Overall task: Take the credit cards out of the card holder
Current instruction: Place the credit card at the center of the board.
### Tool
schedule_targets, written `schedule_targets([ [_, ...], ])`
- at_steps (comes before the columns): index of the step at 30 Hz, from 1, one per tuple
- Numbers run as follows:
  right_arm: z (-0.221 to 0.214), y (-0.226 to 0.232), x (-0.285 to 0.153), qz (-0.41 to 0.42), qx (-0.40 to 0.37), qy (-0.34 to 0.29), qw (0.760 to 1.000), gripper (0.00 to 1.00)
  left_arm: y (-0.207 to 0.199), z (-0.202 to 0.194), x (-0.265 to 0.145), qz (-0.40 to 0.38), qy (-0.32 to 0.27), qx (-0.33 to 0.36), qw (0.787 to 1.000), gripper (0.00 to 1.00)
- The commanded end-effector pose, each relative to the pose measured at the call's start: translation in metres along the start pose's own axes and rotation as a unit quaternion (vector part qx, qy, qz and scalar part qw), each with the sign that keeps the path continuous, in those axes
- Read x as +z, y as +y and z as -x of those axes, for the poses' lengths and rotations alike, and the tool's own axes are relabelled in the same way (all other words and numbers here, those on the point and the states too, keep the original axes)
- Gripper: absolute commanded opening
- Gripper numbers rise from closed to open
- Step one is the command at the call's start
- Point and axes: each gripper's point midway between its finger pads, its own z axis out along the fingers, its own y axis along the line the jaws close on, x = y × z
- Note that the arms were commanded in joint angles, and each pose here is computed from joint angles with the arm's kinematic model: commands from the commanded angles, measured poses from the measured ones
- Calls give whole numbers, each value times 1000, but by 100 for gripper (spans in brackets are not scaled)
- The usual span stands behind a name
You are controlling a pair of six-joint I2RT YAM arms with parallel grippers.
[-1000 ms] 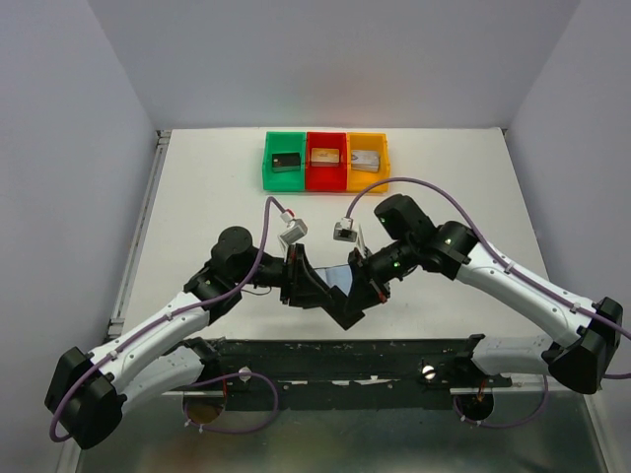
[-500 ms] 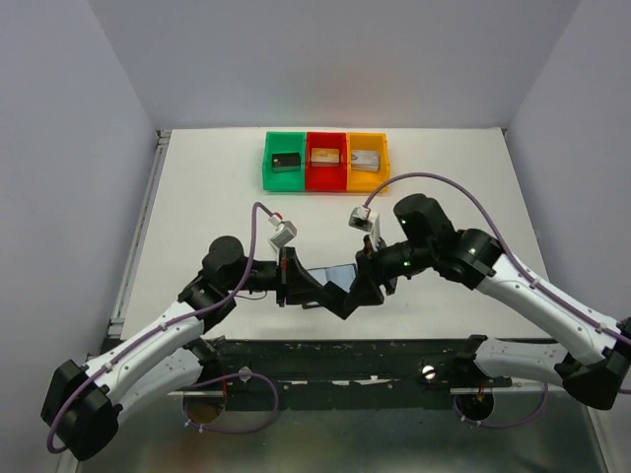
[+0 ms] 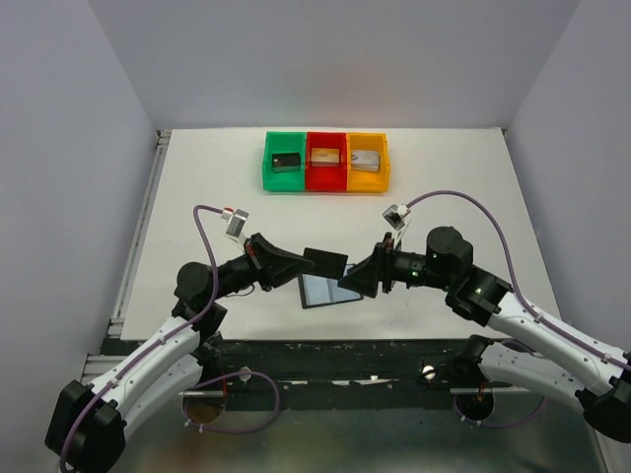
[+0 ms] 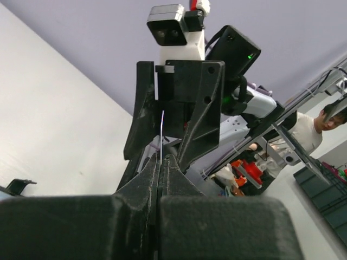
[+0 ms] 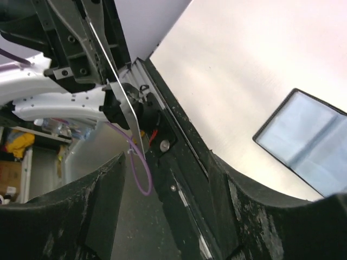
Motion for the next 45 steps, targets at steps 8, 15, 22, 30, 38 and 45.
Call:
schedule_targets([
  [8,47,33,13,82,14,-90,992,64,-17,13,2,-46,-31,-5,998,0],
  [15,47,35,16,90,14,-89,992,36,-18,12,1,-48,-29,-4,998,0],
  [22,48,40,12,97,6,-86,992,13,-8,9,-2,-17,-17,-2,1000,55],
  [30,45,44,9,102,-1,-75,992,0,-3,10,-14,8,-15,17,1000,63],
  [38,45,48,9,113,-2,-71,991,0,-1,6,-18,7,-8,13,1000,38],
  [45,45,48,9,114,0,-68,991,0,-2,6,-16,1,0,10,1000,34],
])
